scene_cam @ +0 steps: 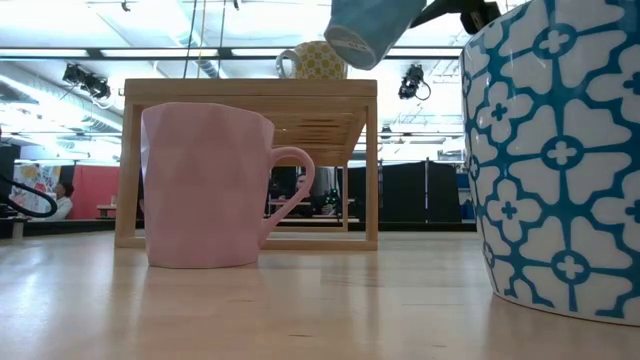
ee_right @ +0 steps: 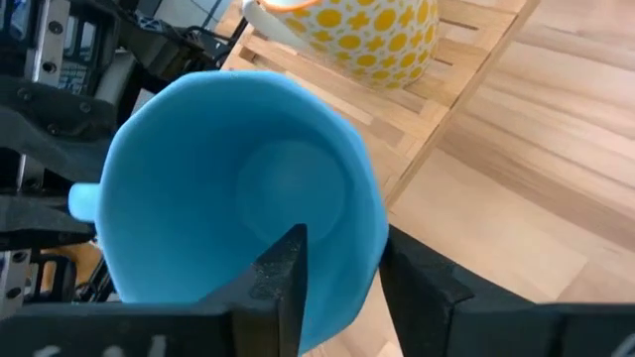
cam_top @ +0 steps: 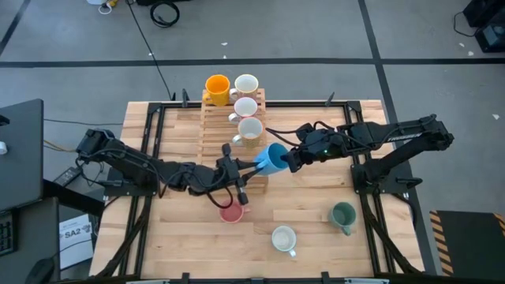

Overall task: Place coffee mugs
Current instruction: Put the blue mug on the shelf

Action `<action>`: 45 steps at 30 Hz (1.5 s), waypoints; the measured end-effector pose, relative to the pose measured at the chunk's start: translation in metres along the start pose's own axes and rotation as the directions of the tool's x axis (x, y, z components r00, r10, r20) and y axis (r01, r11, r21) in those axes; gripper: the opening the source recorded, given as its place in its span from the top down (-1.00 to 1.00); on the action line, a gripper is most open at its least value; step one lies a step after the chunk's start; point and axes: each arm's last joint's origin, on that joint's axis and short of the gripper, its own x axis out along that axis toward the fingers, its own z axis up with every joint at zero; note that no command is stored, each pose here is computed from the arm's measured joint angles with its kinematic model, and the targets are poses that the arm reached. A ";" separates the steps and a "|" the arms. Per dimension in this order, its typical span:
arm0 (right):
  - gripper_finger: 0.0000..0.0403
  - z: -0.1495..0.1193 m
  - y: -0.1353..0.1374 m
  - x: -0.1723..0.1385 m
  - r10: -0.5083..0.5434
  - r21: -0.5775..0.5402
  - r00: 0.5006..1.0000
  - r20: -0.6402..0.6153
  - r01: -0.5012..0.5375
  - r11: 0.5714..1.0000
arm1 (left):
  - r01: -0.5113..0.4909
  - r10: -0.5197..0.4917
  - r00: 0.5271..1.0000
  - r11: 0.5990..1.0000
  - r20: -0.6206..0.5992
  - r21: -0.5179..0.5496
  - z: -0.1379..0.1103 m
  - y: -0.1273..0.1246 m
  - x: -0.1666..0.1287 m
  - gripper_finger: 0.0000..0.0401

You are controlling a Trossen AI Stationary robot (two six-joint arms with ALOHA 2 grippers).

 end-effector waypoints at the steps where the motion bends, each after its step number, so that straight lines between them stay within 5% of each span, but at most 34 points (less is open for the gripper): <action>1: 0.34 0.000 0.000 0.000 0.000 -0.007 1.000 -0.001 0.000 1.000 | 0.000 0.000 1.000 1.000 0.000 0.001 0.000 0.000 0.000 0.70; 23: 0.34 -0.002 0.001 0.000 0.031 -0.052 0.997 -0.064 -0.035 0.998 | -0.057 0.059 0.998 0.998 -0.039 0.035 0.002 -0.008 -0.017 0.70; 45: 0.34 -0.002 0.001 0.000 0.036 -0.070 0.997 -0.070 -0.041 0.997 | -0.044 0.045 0.999 0.999 0.023 -0.029 0.052 0.037 -0.071 0.70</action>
